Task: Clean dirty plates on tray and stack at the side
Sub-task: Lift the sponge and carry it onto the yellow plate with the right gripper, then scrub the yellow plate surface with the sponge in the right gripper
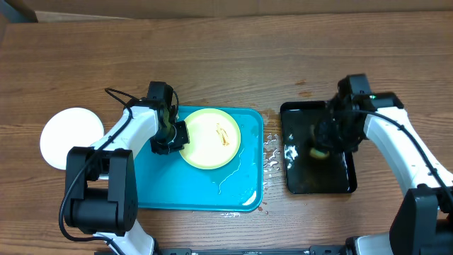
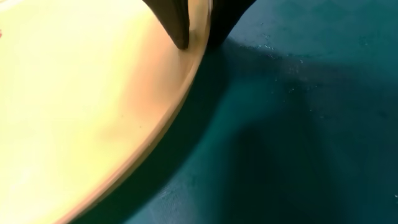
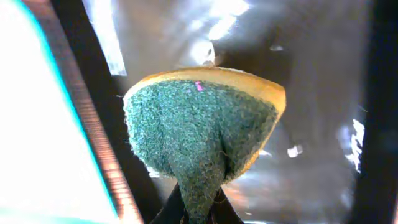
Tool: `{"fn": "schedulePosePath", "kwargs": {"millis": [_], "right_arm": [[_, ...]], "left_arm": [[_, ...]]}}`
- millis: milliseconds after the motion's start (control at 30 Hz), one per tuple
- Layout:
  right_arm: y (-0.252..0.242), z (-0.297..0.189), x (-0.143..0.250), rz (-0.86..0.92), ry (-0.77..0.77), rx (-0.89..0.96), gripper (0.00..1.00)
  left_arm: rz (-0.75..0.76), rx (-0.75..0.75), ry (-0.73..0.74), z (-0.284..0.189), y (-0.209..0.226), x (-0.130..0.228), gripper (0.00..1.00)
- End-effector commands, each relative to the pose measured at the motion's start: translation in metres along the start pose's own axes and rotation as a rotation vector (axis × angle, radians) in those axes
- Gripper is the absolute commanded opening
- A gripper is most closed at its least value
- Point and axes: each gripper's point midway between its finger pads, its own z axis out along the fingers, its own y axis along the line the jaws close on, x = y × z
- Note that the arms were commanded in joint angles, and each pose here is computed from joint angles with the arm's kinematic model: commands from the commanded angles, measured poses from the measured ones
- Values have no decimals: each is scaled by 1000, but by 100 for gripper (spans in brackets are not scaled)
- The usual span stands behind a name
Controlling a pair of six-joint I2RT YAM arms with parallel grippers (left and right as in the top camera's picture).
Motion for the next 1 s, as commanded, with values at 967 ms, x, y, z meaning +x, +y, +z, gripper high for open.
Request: {"fn": "schedulePosePath", "kwargs": {"millis": [967], "right_arm": [[193,86,-22,-685,-330,93,4]], "left_arm": [[82,40,120,26,-7,29,13]]}}
